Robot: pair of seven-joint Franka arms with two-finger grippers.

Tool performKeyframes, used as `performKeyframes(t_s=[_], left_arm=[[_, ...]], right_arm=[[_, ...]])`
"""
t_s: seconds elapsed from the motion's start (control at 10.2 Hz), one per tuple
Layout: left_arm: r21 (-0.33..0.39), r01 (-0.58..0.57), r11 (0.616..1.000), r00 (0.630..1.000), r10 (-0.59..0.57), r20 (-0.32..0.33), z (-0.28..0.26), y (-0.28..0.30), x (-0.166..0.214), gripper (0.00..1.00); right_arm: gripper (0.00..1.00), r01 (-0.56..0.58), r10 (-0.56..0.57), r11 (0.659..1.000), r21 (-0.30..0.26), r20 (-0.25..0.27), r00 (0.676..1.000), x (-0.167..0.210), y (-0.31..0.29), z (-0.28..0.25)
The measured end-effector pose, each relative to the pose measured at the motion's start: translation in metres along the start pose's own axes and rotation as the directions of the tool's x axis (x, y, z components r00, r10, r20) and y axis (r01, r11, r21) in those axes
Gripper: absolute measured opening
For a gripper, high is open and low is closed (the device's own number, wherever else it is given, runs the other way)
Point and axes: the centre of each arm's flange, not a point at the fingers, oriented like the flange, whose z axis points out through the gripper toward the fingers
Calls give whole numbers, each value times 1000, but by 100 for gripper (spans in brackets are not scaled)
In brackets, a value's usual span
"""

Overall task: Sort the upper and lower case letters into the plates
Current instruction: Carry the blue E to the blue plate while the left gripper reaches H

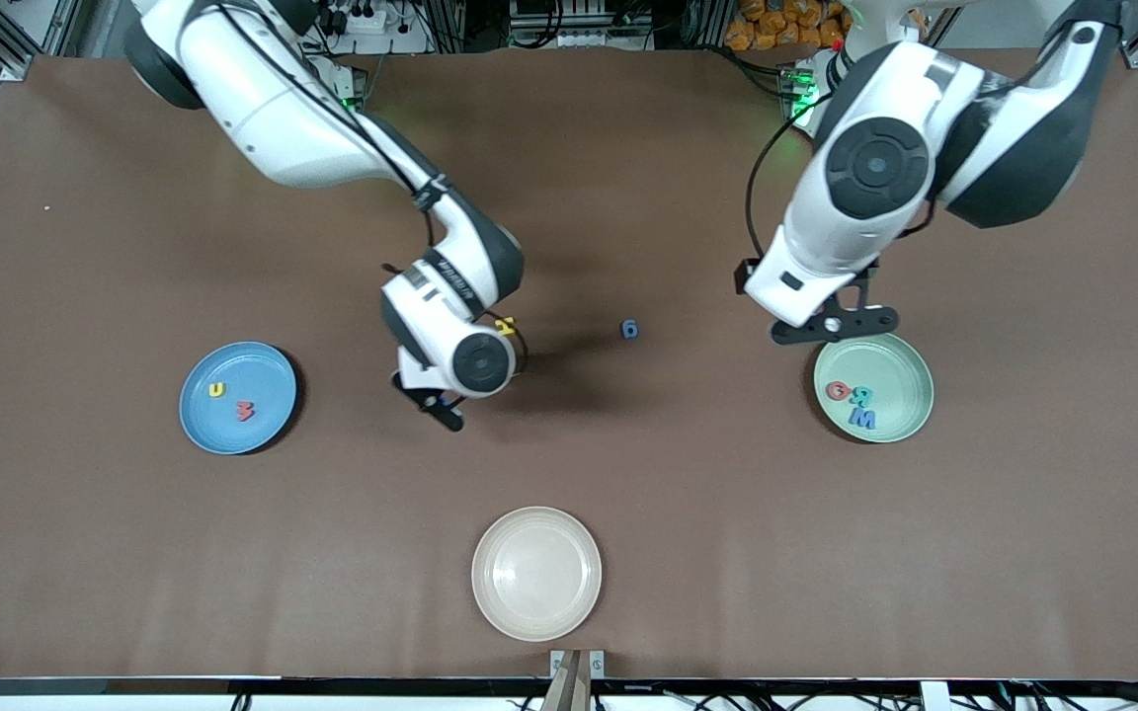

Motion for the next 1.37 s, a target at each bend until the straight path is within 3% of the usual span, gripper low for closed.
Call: performKeyframes(t_s=[0.2, 0.59, 0.98, 1.37], left_arm=[[-23, -29, 999, 999, 28, -29, 6, 31, -7, 100], [-124, 68, 990, 996, -75, -53, 50, 121, -19, 100], [-86, 154, 984, 988, -155, -13, 123, 202, -51, 100], [-111, 144, 983, 989, -147, -23, 172, 238, -54, 100]], right_arm=[[27, 57, -57, 998, -2, 27, 998, 44, 32, -11], [27, 190, -190, 982, 8, 77, 979, 116, 95, -1], [27, 324, -327, 943, 78, 29, 945, 165, 165, 15], [27, 447, -448, 886, 124, -15, 894, 199, 224, 49]])
